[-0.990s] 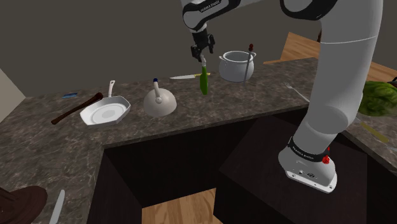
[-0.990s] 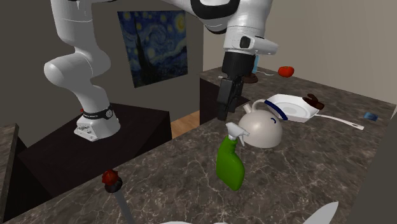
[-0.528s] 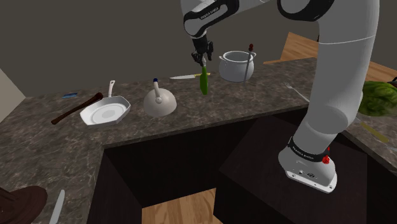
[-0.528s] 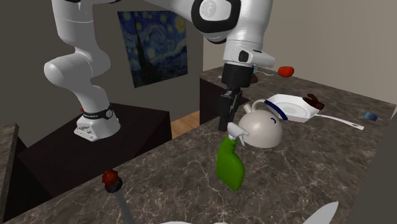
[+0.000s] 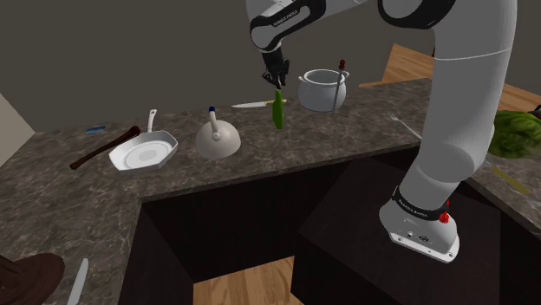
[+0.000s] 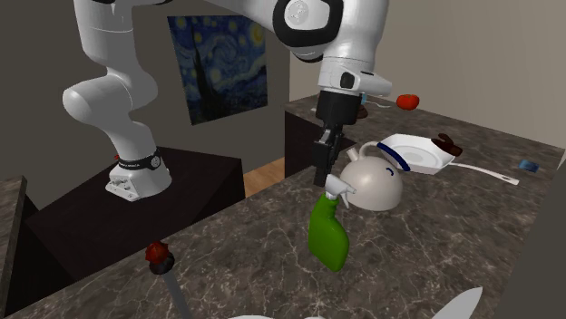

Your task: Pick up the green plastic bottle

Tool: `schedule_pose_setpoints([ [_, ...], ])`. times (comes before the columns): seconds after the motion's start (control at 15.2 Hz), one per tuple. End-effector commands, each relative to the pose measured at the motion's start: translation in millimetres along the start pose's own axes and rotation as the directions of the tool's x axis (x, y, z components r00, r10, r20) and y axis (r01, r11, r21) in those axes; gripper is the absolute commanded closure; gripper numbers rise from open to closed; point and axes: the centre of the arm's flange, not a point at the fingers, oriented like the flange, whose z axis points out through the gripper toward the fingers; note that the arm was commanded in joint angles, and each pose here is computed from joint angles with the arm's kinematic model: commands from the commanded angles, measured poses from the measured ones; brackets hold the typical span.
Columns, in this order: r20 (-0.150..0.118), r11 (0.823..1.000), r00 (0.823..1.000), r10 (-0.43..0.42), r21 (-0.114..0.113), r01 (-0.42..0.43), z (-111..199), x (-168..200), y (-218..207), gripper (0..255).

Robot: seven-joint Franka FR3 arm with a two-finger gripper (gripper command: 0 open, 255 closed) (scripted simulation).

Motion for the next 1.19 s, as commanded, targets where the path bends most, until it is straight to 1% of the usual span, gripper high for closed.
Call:
schedule_pose_setpoints([
  [0.0,0.001,1.0,1.0,0.0,0.0,0.0,1,0,0,255],
  [0.99,0.001,1.0,1.0,0.0,0.0,0.0,-75,-2,24,255],
  [1.12,0.001,1.0,1.0,0.0,0.0,0.0,-75,-2,24,255],
])
